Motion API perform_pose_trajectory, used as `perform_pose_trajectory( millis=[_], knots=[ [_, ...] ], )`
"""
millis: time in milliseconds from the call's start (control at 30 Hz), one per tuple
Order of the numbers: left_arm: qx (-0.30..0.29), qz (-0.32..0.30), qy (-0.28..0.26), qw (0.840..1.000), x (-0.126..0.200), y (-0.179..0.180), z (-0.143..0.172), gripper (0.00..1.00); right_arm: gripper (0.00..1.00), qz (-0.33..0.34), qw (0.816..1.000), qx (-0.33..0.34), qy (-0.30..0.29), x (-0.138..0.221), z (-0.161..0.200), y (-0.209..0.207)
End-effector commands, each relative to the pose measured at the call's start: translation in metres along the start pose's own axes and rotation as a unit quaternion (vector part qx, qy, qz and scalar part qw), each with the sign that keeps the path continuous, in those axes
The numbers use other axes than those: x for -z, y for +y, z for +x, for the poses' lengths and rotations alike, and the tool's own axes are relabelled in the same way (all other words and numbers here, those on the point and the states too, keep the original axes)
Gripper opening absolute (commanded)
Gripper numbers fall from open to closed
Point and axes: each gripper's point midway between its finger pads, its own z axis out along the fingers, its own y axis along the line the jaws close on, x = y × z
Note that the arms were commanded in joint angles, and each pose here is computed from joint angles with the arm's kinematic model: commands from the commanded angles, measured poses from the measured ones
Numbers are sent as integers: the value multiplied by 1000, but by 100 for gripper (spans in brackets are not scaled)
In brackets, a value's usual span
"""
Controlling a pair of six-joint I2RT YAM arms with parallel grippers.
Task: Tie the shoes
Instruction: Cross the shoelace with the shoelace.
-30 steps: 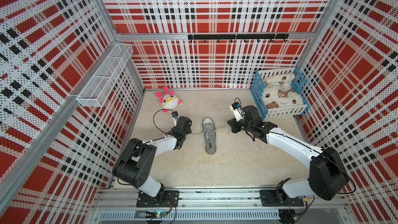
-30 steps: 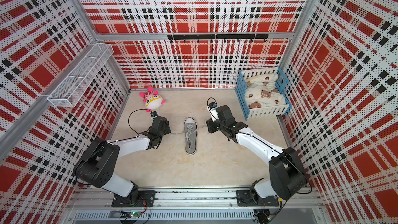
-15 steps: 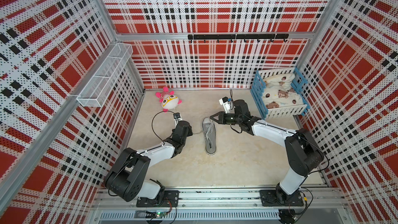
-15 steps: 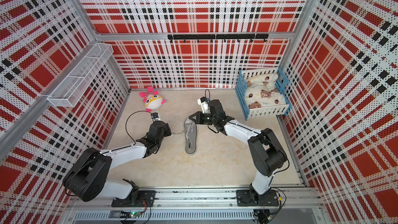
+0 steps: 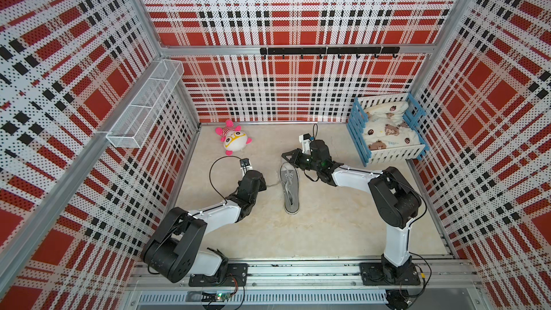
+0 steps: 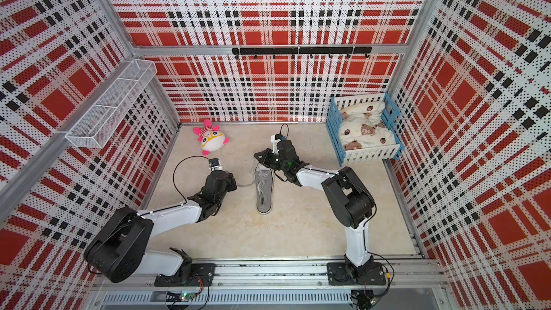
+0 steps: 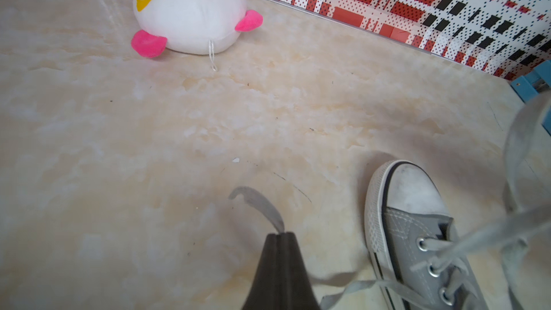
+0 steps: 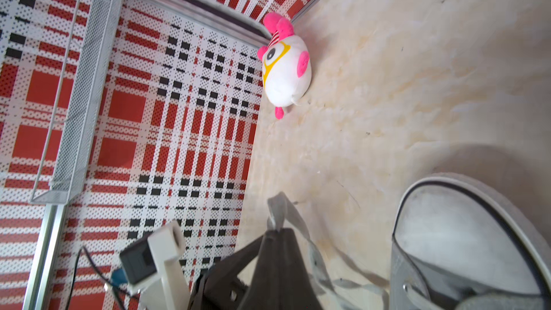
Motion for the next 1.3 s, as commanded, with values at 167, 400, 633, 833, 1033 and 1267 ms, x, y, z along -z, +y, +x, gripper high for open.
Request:
perform_pose_trajectory(
  millis=[167, 400, 633, 833, 1033, 1267],
  knots=[
    [5, 42, -9, 999, 8, -17, -3, 0, 0, 66, 997, 20, -32, -35, -2, -31],
    [5, 63, -25, 998, 17, -25, -16, 0, 6, 88, 992, 84, 27, -38, 24, -32],
    [0, 78, -42, 996, 24, -32, -31, 0, 36, 70, 985, 135, 87, -17, 41, -15],
    [-5, 87, -45, 995, 26, -38, -37, 0, 54, 44, 979, 153, 124, -4, 55, -5],
    [-38, 111, -59, 991, 32, -55, -54, 0, 61, 65, 974, 181, 119, 34, 44, -13],
    [-127, 156, -64, 978, 20, -115, -70, 0, 74, 156, 965, 205, 56, 102, -4, -60]
  ],
)
